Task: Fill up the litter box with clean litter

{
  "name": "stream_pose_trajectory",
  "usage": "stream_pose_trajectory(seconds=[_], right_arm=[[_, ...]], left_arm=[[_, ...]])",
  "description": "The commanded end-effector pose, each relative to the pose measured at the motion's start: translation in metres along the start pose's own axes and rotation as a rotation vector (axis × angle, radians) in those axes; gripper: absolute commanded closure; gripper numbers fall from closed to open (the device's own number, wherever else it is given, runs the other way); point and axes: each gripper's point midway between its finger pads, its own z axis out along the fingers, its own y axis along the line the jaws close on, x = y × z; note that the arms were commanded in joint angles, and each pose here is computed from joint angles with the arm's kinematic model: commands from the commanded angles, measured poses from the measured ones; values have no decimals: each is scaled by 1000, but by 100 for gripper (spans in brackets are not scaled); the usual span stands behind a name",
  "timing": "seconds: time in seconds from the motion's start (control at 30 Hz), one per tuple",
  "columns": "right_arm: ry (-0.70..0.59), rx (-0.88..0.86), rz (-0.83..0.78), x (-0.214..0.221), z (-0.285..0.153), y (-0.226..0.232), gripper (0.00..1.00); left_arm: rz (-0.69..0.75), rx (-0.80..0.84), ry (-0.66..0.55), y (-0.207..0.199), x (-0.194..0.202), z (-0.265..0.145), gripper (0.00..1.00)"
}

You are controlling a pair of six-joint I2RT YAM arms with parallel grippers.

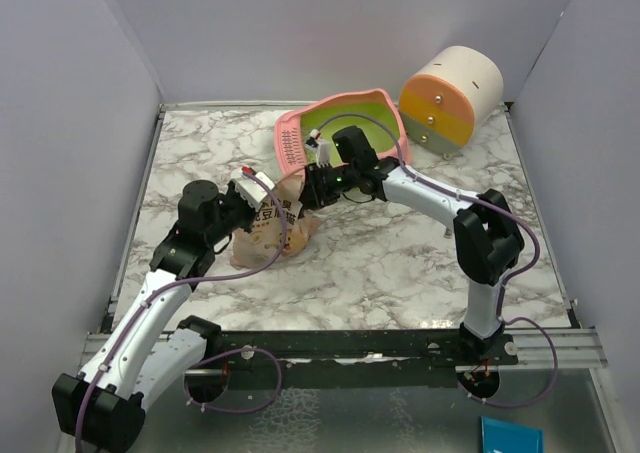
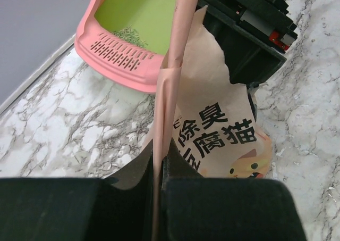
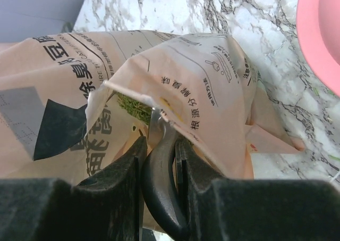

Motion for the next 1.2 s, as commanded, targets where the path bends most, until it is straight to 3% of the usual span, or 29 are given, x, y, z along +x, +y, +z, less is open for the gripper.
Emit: stream_pose_trajectory(seconds=[0.0,0.5,0.9,1.17], right_arm=[[-2,-267,44,-6,-23,61,99],[-128,-380,96,-35,-64,63,99],[-183,-356,137,-41,-87,44,99],[-230,-329,173,-42,-105,34,99]], left_arm=[[93,-72,-112,24,-43,2,100],[137,-134,-129,34,-50,-8,100],[144,-93,-234,16,-62,-30,100],[120,-100,-225,11,-50,-35,100]])
